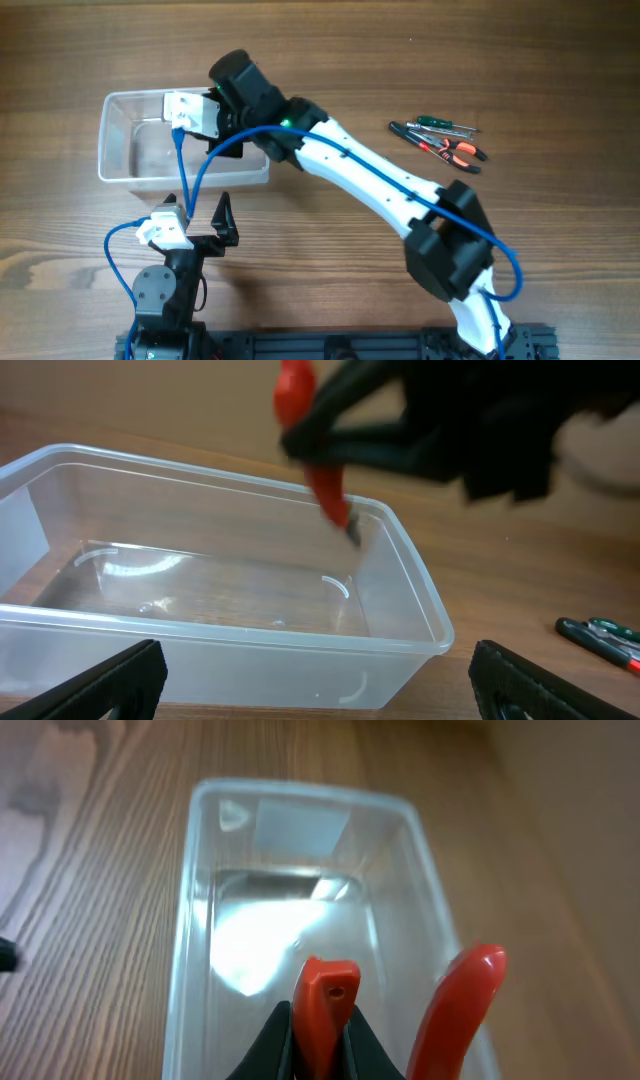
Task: Pack container
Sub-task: 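Lift the snips and carry them left over the clear container, then open the right gripper to drop the snips, withdraw right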
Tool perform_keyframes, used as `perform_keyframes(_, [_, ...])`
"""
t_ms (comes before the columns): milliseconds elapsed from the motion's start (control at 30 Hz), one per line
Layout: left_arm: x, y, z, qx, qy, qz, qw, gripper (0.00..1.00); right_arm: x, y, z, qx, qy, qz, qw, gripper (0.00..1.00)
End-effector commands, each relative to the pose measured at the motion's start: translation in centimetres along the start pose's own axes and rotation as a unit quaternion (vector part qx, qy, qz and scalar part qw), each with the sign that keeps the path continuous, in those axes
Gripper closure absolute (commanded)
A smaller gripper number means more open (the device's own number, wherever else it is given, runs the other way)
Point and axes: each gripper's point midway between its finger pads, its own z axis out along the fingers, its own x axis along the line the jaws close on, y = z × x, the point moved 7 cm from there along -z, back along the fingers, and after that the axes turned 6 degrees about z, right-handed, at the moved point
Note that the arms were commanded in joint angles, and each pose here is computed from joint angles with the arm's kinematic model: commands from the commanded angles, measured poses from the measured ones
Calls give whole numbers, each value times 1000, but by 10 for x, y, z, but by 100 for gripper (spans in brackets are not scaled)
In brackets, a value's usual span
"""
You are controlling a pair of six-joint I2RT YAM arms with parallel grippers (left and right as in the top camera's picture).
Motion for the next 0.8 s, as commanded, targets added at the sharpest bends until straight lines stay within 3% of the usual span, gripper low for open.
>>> perform_keyframes(0, [2,-1,0,1,4,-5,1000,0,-4,-26,25,30,-10,75,997,96])
perform_keyframes(300, [2,-1,0,1,4,-5,1000,0,-17,-46,38,60,-79,133,986,93])
perform_keyframes(400, [2,-1,0,1,4,-5,1000,0,-17,-45,38,59,-79,138,986,61])
perform_keyframes(467, [2,-1,0,1,4,-5,1000,0,-17,-41,36,53,-81,140,985,52])
perform_keyframes(600, [2,-1,0,1,4,-5,1000,0,-21,-18,15,28,-92,132,987,46])
perform_keyframes(767, [2,-1,0,1,4,-5,1000,0,-44,19,-64,17,-181,150,972,44])
